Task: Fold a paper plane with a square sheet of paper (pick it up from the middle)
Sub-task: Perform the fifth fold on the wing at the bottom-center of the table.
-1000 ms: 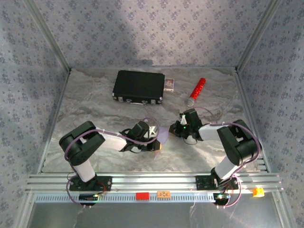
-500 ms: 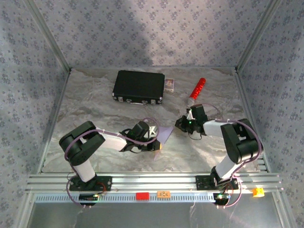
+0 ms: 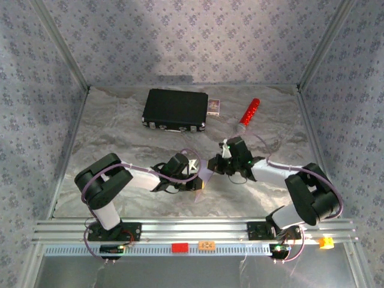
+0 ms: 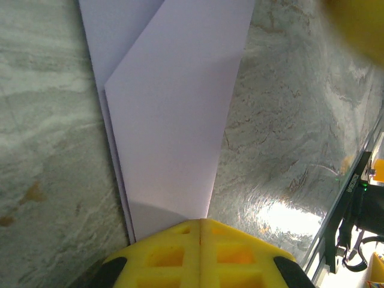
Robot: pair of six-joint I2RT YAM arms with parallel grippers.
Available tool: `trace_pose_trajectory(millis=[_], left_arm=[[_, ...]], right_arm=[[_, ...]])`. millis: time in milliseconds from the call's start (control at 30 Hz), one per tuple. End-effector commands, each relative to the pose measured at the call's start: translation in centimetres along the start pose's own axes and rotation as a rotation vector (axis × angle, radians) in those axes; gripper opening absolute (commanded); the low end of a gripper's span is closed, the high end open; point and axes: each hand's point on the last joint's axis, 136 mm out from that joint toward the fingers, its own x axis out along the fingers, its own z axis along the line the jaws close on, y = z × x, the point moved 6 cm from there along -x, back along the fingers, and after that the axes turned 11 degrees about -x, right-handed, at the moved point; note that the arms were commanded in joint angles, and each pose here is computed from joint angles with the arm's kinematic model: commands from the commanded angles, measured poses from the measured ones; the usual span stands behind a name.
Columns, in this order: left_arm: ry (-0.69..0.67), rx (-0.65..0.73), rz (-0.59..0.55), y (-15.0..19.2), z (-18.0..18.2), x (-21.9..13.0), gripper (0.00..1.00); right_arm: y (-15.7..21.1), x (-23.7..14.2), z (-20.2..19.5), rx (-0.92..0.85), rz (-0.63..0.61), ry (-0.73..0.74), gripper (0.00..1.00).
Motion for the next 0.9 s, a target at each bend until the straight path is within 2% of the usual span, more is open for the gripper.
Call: trace_pose_trajectory(millis=[0,167,467,700,867], left_arm=[[-0.204,-0.074,0.074,2.6,4.6,0.4,0.00],[-0.202,-0.072,0.071,2.6,4.6,0.3,0.00],[-0.205,-0.073,0.070,2.6,4.6,0.3,0.00],[-0.207,-0.069,0.071,2.7,4.5,0.2,0.00],[-0.218,-0.067,0.073,2.8,4.8,0.2,0.00]], right_arm=[[1.8,0.4,-0.5,0.064,0.015,0.011,0.04],[3.3,1.1,-0.2,0.058,0.043,-0.020,0.04],[3.5,1.5,0.2,0.060,0.052,-0.035,0.03],[6.0,2.1,-3.4,0.115,0.086,0.088,0.03],[5.3,1.9,-3.4,0.106,0.070,0.075,0.03]])
